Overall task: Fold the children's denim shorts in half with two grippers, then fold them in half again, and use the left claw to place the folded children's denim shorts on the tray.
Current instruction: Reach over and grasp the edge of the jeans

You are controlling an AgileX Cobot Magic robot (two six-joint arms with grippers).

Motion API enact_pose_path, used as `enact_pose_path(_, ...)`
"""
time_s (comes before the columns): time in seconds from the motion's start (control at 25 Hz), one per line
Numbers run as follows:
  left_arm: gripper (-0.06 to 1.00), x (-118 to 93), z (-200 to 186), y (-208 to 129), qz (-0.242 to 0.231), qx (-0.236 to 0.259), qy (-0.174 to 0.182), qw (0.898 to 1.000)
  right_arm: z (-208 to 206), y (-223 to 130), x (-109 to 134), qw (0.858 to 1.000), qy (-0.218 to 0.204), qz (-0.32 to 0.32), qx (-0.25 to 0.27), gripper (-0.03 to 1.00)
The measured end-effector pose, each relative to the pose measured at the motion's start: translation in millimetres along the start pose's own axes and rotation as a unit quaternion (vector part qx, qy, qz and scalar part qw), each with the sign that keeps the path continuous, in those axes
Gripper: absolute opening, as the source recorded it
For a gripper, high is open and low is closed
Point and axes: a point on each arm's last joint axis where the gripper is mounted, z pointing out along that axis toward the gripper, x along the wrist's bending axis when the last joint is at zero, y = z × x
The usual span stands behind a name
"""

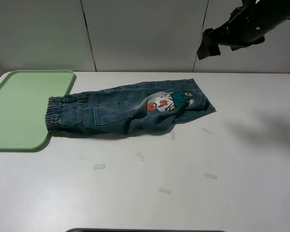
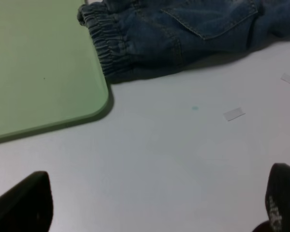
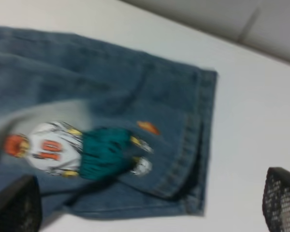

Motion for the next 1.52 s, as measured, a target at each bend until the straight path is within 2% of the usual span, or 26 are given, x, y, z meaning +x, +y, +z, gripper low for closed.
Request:
enact_pose_path(0.24,0.87,0.0,0.0,0.0,0.000,0.000,0.000,1.000,39.4,-11.4,-41.8,0.997,0.003,0.030,0.066,0.69)
enact_pose_path(0.52,0.87,0.0,0.0,0.1,0.000,-0.001,0.000,1.000,82.0,-37.6,-65.3,0.993,0.033,0.033,0.112,0.69)
enact_pose_path(0.8,0.87,0.0,0.0,0.1,0.000,-0.001,0.000,1.000,113.9,-53.6,-77.5,0.989,0.042,0.026,0.140,0.69)
enact_pose_path(1.24,0.87,0.0,0.0,0.1,0.000,-0.001,0.000,1.000,149.6,-37.9,-89.1,0.990,0.049,0.042,0.122,0.69)
enact_pose_path(1.52,0.87,0.0,0.0,0.1,0.000,-0.001,0.000,1.000,163.5,-43.1,-86.8,0.987,0.069,0.069,0.128,0.69)
